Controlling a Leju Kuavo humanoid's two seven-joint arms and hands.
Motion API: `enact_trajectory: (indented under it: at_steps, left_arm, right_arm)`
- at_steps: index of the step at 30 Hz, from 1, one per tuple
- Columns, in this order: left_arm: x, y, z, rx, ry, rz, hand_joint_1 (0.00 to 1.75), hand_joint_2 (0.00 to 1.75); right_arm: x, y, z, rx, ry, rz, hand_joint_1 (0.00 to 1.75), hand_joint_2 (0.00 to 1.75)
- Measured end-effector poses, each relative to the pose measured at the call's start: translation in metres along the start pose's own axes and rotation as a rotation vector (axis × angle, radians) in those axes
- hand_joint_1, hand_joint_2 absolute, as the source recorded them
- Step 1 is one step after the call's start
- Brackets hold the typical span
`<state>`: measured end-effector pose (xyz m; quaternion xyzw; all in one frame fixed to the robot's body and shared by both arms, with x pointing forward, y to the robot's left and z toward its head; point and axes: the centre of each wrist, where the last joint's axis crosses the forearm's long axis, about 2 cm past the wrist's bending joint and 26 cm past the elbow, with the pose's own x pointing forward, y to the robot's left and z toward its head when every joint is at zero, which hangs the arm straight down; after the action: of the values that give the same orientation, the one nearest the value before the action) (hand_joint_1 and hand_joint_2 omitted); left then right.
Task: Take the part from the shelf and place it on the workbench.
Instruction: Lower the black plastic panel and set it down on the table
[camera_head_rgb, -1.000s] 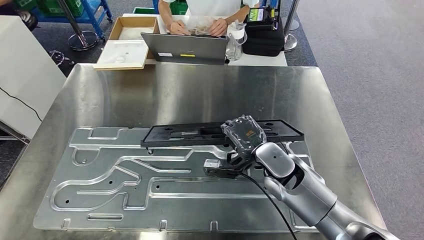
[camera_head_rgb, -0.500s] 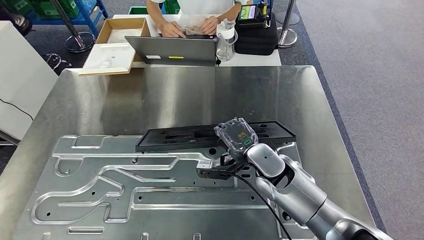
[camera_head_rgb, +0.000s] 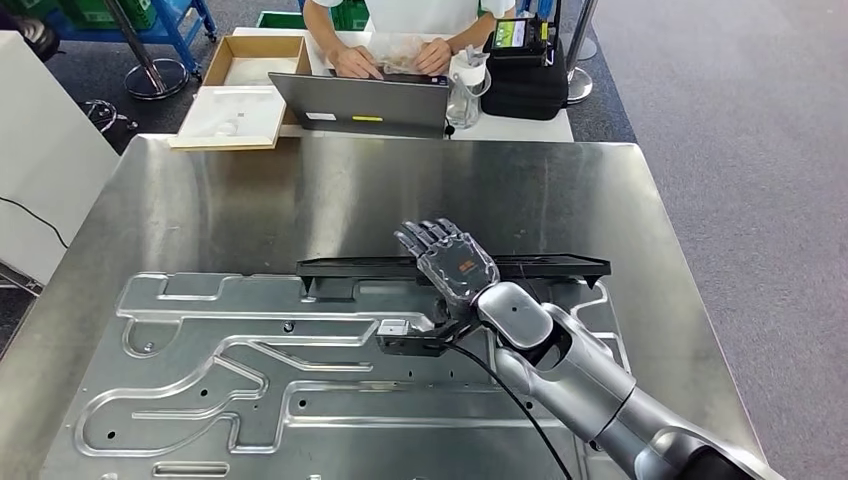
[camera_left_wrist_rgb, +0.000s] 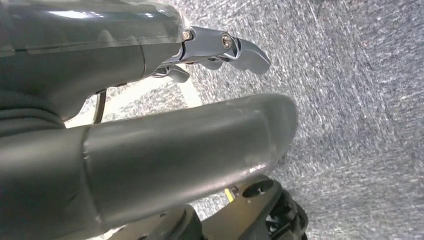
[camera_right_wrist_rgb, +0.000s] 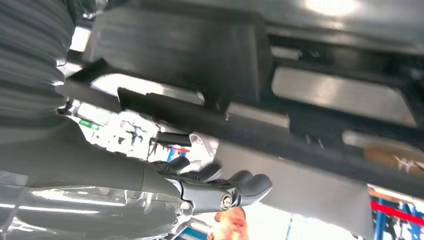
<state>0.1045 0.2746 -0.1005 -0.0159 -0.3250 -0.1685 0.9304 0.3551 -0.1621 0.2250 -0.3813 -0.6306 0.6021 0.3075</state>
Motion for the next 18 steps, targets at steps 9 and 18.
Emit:
enact_trajectory:
  at_steps: [9,18]
  left_arm:
    - [0.0021,0.0003,-0.001,-0.006,-0.011,0.03,0.0,0.0]
    - [0.0046,0.002,-0.0022,-0.005,-0.019,0.049,0.0,0.0]
  right_arm:
    - [-0.0009,-0.007,-0.0052,-0.013,-0.005,0.008,0.0,1.75]
    - [0.0005,-0.0065,-0.0056,-0.011,-0.008,0.007,0.0,1.75]
